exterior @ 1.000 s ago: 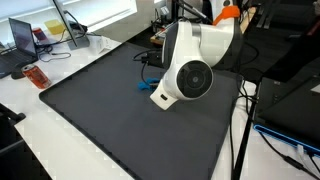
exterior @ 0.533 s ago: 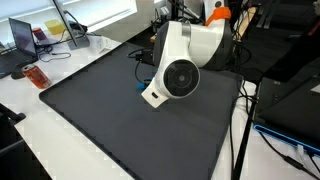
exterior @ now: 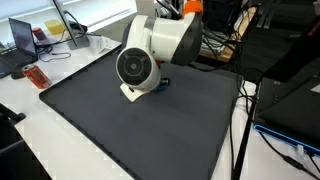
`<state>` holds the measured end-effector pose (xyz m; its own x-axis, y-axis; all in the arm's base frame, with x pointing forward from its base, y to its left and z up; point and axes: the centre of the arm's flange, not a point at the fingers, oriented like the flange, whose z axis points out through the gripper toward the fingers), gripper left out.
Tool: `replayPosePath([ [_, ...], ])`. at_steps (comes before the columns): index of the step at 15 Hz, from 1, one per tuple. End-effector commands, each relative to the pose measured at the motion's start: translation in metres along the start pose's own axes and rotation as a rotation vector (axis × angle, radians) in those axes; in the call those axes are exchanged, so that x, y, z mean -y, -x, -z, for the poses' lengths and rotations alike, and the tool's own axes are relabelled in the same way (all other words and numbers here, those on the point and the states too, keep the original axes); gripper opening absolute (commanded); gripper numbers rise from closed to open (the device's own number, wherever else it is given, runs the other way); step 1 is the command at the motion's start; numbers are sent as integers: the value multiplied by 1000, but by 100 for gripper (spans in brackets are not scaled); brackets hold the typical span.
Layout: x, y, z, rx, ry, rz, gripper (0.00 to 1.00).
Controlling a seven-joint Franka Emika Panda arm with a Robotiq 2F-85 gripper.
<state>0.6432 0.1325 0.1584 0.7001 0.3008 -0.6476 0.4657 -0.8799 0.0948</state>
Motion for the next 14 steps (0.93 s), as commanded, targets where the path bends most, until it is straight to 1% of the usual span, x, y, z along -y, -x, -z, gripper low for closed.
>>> replayPosePath([
  [1, -22, 11, 0, -53, -145, -72, 100],
  [6, -52, 23, -8, -140, -318, -189, 100],
  [11, -75, 33, -21, -225, -451, -278, 100],
  [14, -83, 39, -31, -258, -515, -314, 100],
])
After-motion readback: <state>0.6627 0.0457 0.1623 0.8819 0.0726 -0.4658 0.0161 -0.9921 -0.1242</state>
